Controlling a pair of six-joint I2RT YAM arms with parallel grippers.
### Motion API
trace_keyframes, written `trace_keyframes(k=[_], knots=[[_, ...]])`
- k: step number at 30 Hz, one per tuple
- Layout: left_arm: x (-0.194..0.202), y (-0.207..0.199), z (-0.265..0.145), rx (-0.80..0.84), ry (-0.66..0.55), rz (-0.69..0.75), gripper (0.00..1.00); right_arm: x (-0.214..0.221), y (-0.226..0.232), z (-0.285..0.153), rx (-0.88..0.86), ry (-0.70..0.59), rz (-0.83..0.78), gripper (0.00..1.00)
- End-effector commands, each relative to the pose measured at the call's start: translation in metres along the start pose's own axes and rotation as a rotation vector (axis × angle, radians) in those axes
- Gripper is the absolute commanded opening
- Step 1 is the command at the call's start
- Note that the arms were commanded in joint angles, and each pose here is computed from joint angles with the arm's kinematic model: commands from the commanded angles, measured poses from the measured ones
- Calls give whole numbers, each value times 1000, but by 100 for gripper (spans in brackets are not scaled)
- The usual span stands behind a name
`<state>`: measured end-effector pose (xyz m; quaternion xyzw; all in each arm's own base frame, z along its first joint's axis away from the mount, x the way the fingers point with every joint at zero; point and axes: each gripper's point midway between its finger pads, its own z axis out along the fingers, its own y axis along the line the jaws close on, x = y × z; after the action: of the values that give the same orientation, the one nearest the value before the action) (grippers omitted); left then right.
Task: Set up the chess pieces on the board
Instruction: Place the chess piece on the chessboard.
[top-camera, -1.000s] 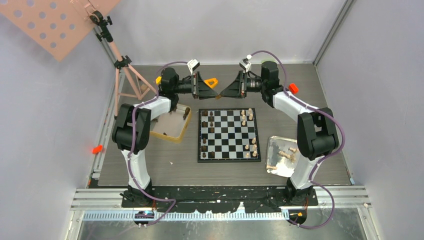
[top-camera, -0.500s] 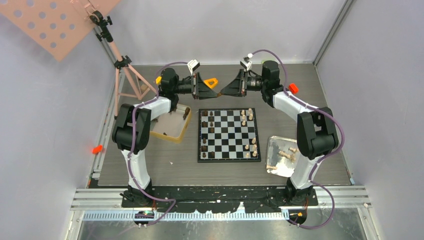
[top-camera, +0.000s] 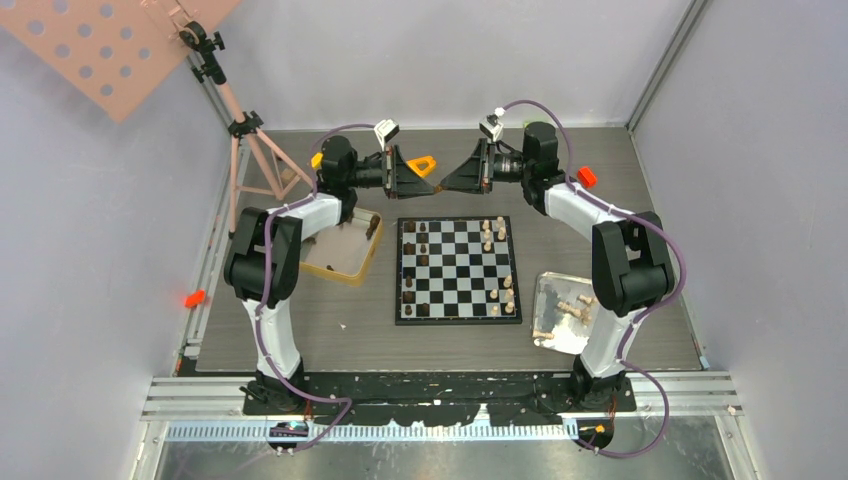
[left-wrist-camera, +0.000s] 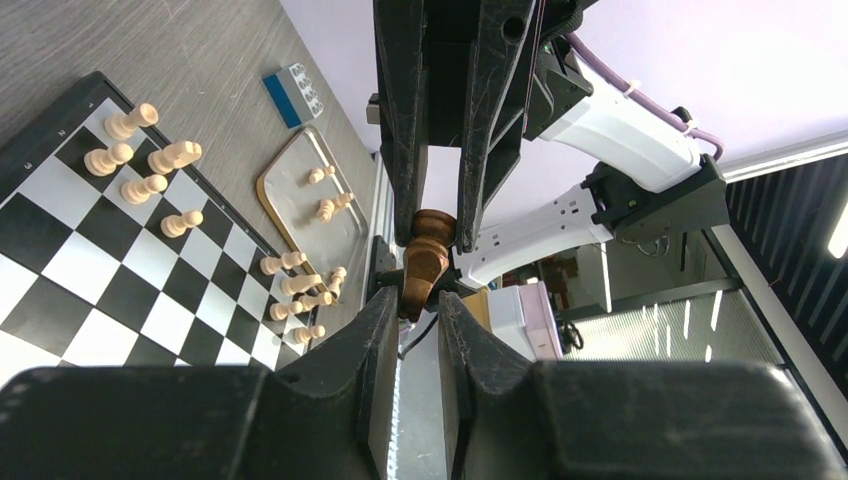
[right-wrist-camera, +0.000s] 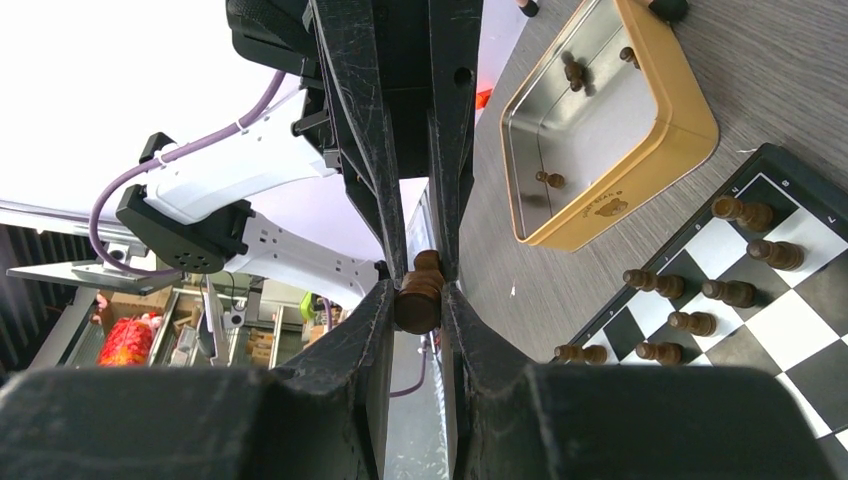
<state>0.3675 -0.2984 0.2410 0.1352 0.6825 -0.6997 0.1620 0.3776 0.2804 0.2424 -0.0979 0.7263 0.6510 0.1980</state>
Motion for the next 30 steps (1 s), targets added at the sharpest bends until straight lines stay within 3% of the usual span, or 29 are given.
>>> trace_keyframes(k=[1,12,18,21,25,30], knots=[[1,-18,4,42,22,63,22,-4,-5,0,1,-14,-21,1],[1,-17,7,53,33,55,19,0,-8,6,1,2,-16,1],[2,-19,7,57,40,60,7,1,-6,5,-1,7,-25,3],[5,-20,6,61,50,68,0,1,-6,3,11,17,-29,10],[8,-22,1,61,63,87,0,-3,-8,-7,57,12,-64,28],[9,-16,-6,25,68,81,0,-12,-3,-26,92,-18,-113,42]])
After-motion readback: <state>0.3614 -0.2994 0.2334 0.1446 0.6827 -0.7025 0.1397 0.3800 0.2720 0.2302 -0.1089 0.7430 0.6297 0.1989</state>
